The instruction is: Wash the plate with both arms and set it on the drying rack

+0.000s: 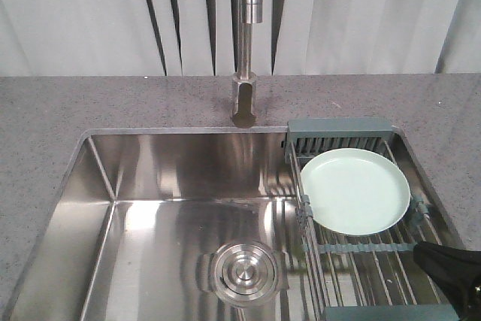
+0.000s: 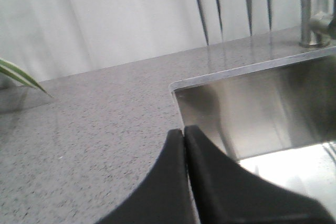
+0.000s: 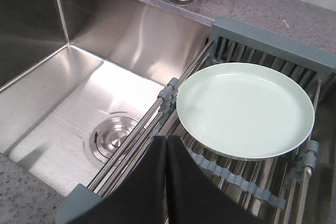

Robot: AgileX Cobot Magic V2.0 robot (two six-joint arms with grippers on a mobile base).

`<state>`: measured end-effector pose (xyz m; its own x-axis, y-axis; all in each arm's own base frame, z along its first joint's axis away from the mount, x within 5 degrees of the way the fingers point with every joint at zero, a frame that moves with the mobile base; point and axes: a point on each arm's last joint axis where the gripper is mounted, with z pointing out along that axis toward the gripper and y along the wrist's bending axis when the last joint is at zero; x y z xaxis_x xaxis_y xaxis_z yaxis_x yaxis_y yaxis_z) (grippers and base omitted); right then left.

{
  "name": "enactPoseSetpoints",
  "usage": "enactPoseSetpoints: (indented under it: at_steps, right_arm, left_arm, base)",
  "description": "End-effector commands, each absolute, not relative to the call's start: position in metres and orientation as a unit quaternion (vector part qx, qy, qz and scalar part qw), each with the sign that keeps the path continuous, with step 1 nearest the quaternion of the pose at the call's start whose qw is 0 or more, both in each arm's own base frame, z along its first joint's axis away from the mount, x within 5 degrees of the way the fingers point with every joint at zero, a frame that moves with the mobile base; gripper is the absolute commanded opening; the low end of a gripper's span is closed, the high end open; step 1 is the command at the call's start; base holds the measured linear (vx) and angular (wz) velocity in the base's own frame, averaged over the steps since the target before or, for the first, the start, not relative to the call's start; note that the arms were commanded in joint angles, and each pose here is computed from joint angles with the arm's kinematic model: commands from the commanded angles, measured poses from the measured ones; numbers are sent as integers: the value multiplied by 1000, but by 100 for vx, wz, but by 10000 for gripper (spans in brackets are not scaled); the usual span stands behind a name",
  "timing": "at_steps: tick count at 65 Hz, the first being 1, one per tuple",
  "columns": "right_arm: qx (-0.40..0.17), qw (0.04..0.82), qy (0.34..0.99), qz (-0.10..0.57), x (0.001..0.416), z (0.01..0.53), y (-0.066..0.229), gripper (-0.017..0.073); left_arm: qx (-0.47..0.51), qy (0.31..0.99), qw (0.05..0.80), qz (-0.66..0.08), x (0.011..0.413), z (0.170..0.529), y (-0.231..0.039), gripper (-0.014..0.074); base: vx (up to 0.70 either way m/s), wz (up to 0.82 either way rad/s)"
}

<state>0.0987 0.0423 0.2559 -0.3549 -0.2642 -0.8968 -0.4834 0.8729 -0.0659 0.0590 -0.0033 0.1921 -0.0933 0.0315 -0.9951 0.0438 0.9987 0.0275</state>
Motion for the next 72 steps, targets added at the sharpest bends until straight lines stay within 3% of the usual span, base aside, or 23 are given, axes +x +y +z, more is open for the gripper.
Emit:
enactPoseSetpoints:
  at_steps: [1,72]
  right_arm:
    - [-213,551,801,99,103,269,41,-6]
    - [-213,551,801,99,103,269,41,-4]
  left_arm:
    - [3,720,694,7,57,202,0,-6]
    - [-10,716,698,7,54,202,1,-6]
  base:
    - [0,0]
    - [0,0]
